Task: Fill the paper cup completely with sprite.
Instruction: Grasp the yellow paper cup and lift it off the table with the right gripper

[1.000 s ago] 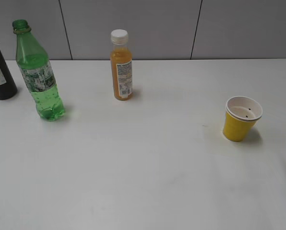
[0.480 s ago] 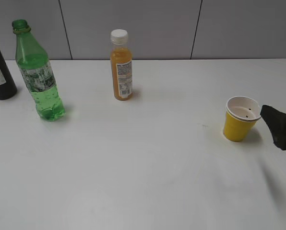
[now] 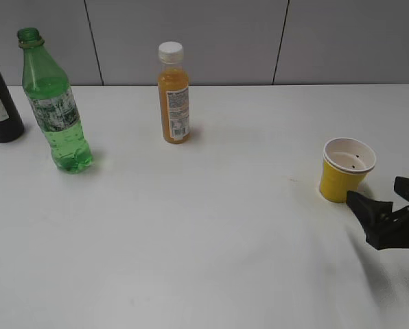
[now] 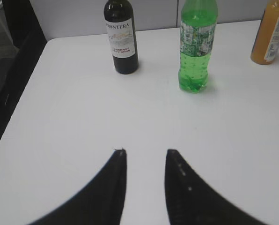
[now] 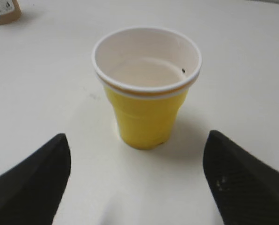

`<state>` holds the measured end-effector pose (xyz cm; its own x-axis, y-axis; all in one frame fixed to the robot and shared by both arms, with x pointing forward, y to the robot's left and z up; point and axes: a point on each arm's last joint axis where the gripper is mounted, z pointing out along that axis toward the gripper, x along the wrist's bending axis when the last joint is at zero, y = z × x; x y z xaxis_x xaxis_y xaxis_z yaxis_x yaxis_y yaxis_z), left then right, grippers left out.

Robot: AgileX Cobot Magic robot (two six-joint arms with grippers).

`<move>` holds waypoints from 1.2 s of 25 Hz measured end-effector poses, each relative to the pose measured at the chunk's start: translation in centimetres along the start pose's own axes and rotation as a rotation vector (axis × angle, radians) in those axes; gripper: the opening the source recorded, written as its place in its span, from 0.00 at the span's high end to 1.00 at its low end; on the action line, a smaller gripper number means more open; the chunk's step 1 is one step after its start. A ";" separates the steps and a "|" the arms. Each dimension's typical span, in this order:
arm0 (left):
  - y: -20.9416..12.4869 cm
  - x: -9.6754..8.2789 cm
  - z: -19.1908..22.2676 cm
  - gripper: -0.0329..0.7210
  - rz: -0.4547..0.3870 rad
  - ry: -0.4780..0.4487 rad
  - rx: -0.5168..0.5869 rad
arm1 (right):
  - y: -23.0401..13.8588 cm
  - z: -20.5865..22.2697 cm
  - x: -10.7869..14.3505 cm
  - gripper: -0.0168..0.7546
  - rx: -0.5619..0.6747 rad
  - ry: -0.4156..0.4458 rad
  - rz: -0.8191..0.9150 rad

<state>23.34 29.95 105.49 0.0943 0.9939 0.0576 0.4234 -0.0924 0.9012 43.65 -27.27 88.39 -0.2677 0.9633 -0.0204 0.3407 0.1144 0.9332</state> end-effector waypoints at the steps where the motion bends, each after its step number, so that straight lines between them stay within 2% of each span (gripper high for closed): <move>1: 0.0 0.0 0.0 0.65 0.000 0.000 0.000 | -0.4 0.1 0.0 0.08 0.019 0.000 0.002; 5: 0.0 0.0 0.0 0.65 0.000 0.000 0.000 | -1.0 0.3 0.0 0.08 0.053 -0.003 0.008; 11: 0.0 0.0 0.0 0.65 0.000 0.000 0.000 | -0.6 1.4 -0.3 0.08 0.027 -0.006 0.000; 20: 0.0 0.0 0.0 0.65 0.000 0.000 0.000 | -2.9 3.0 -0.5 0.09 0.121 0.002 0.022; 30: 0.0 0.0 0.0 0.65 0.000 0.000 0.000 | -2.9 5.3 -0.9 0.10 0.097 0.008 0.056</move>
<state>23.34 29.95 105.49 0.0943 0.9939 0.0576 0.4234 -0.0924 0.9012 47.66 -27.14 83.80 -0.2531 0.9668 0.0339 0.4405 0.0840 0.8938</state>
